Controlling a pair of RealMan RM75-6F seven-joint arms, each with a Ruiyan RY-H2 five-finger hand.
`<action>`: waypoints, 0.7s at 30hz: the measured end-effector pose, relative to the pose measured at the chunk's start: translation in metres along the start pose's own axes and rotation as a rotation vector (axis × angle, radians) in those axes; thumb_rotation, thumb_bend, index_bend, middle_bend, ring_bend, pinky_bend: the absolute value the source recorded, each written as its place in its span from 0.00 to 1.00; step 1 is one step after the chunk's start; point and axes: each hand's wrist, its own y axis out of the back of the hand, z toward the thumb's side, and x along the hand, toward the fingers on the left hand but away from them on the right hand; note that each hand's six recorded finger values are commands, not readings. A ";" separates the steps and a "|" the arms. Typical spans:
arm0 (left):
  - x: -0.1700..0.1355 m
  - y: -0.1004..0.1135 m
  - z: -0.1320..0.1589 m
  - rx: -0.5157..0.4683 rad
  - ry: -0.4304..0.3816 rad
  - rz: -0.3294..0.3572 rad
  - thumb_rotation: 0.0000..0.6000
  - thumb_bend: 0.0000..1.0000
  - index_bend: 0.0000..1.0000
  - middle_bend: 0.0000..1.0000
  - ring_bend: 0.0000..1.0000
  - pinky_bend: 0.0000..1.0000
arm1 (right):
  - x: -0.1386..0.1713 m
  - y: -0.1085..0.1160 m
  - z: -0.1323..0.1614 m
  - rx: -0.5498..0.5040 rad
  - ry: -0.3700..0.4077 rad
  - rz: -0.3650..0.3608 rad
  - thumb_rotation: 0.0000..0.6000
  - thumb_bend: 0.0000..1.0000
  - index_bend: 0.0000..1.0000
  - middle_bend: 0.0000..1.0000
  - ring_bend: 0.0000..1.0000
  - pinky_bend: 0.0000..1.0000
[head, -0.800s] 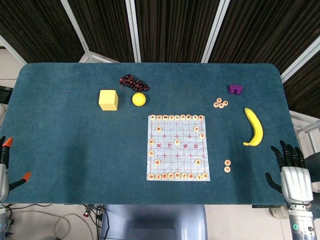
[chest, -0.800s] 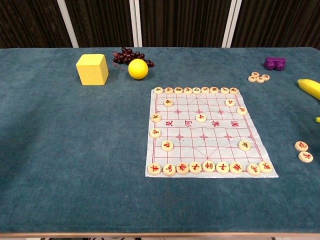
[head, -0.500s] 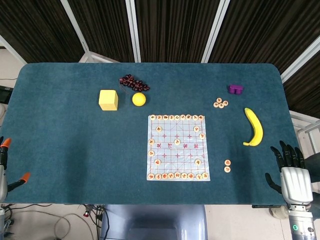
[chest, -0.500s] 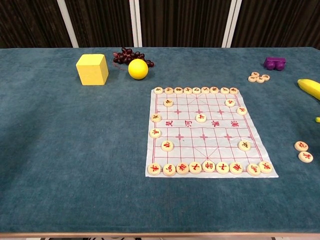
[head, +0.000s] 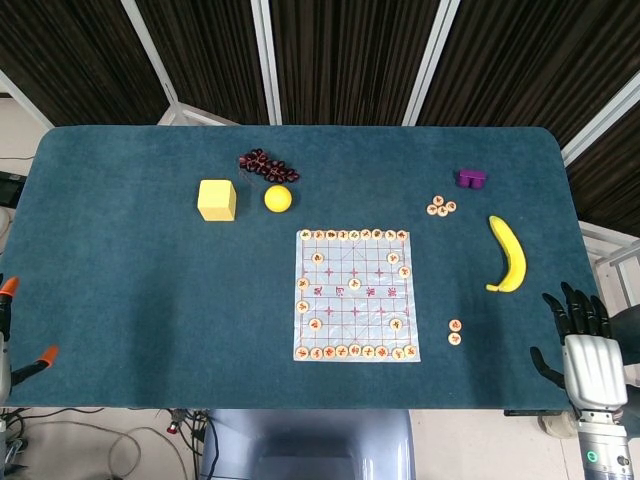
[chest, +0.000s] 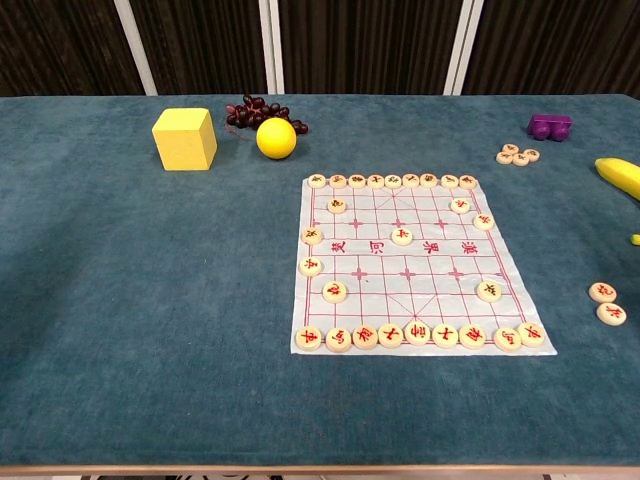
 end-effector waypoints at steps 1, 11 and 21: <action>0.000 0.000 0.000 0.000 -0.001 -0.001 1.00 0.03 0.05 0.00 0.00 0.07 | 0.000 0.000 0.000 -0.005 -0.001 0.001 1.00 0.37 0.14 0.00 0.00 0.04; 0.000 -0.003 0.002 0.005 -0.007 -0.006 1.00 0.03 0.05 0.00 0.00 0.07 | 0.000 0.003 -0.001 -0.051 -0.004 -0.004 1.00 0.37 0.16 0.00 0.00 0.04; 0.000 -0.001 0.001 0.008 0.002 0.003 1.00 0.03 0.05 0.00 0.00 0.07 | -0.015 -0.006 0.008 -0.112 0.049 0.077 1.00 0.37 0.27 0.00 0.00 0.04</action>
